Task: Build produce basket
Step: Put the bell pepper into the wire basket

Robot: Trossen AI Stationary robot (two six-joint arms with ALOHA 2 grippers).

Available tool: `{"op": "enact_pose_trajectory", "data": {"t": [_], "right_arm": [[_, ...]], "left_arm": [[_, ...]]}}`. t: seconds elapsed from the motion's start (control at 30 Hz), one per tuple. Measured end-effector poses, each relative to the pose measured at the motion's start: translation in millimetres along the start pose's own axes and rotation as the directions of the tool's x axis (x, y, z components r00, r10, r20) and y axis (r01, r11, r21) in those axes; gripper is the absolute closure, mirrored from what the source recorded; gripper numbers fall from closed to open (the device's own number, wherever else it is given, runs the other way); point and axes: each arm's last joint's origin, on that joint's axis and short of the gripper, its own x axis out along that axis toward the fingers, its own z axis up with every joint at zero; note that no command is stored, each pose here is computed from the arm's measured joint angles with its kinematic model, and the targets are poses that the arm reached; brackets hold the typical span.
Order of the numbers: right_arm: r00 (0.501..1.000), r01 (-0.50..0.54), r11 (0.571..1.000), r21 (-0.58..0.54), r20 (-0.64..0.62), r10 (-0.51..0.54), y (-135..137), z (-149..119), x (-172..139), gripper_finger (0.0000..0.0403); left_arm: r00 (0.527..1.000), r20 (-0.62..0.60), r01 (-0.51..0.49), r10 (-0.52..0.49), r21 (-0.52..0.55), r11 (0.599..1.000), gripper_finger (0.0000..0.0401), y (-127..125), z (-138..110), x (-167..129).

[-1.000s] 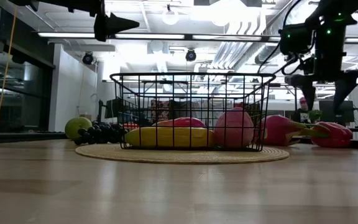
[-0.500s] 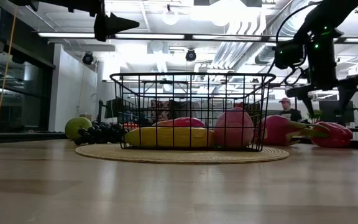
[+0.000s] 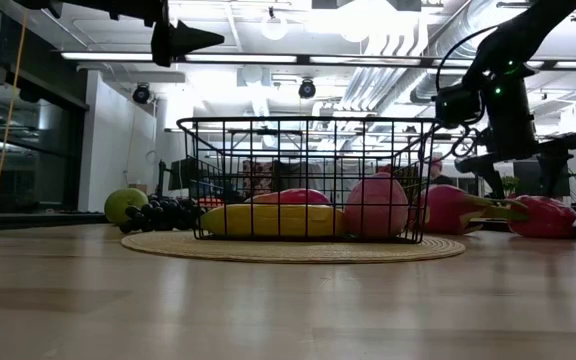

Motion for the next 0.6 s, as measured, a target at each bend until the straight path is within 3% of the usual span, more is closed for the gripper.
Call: {"op": "enact_pose_trajectory", "data": {"t": [0.6], "right_arm": [[0.985,-0.009,0.990,-0.142,-0.169,-0.016,-2.5,-7.9,3.0,0.0096]], "left_arm": [[1.000,0.000,0.000,0.000,0.000,1.000,0.0009,0.0,0.0,0.0]]}}
